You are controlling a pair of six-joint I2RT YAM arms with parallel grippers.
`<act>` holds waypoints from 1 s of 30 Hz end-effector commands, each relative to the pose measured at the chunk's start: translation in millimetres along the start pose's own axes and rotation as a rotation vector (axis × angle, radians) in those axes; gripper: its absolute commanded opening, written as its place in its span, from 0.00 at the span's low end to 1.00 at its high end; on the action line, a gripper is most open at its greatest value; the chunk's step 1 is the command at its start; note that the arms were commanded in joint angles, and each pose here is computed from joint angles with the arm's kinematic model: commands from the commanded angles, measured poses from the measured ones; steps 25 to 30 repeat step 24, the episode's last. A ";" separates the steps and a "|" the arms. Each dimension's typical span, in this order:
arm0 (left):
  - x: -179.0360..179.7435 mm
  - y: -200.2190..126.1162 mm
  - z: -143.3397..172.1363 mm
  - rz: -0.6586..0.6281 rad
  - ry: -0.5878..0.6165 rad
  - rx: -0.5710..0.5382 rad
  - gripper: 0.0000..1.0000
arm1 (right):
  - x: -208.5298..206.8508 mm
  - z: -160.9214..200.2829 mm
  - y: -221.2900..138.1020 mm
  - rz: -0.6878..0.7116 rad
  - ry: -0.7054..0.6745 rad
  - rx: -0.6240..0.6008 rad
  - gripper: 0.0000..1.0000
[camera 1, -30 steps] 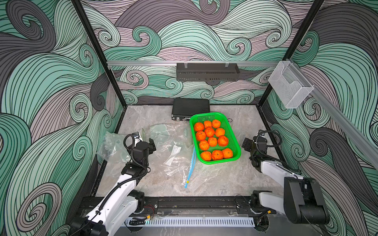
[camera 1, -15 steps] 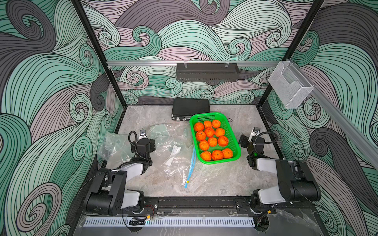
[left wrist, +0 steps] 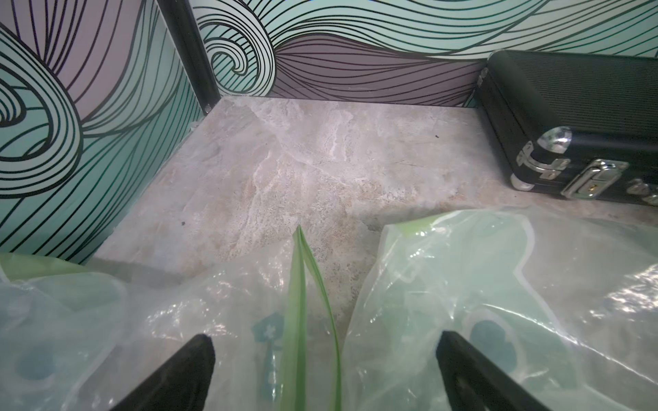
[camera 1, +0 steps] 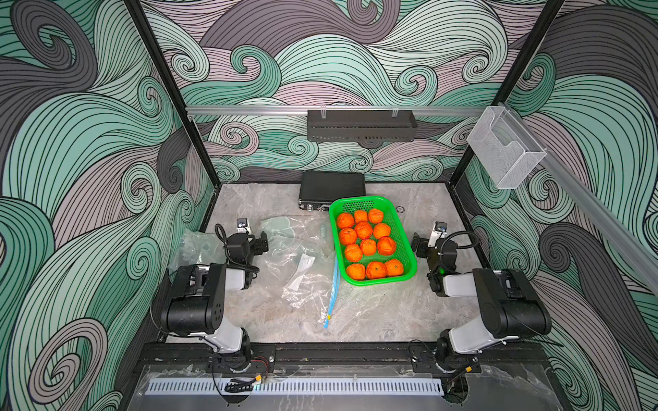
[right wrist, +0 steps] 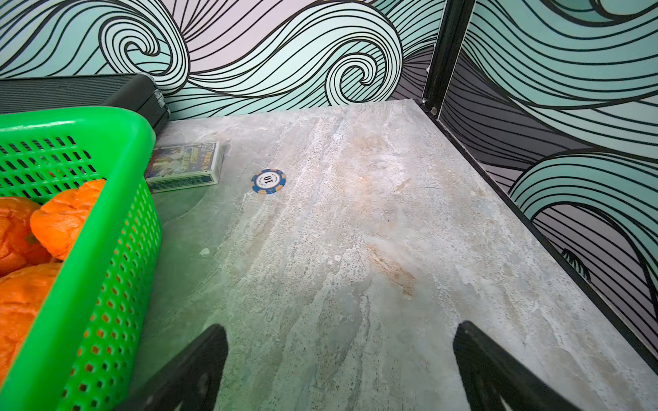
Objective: Open the zip-top bag and take out the orange
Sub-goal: Reset both arms
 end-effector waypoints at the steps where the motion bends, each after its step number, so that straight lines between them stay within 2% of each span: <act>1: -2.0 0.4 -2.2 0.040 -0.001 -0.004 0.99 | 5.8 -6.8 -0.4 -0.037 -0.014 -0.033 0.99; 6: -2.3 0.4 -3.9 0.034 -0.001 0.028 0.98 | 6.8 -7.3 0.9 -0.042 -0.019 -0.031 1.00; 30: -2.1 2.2 -3.3 0.031 -0.001 0.032 0.99 | 6.6 -7.6 1.1 -0.042 -0.018 -0.031 1.00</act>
Point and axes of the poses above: each gripper's point midway between its finger pads, its own y axis out along the fingers, its own x axis along the line the jaws close on, z = x × y, the point moved 8 cm from there along -y, back along the fingers, and after that the axes turned 4 degrees about -y, right-handed, at the moved point
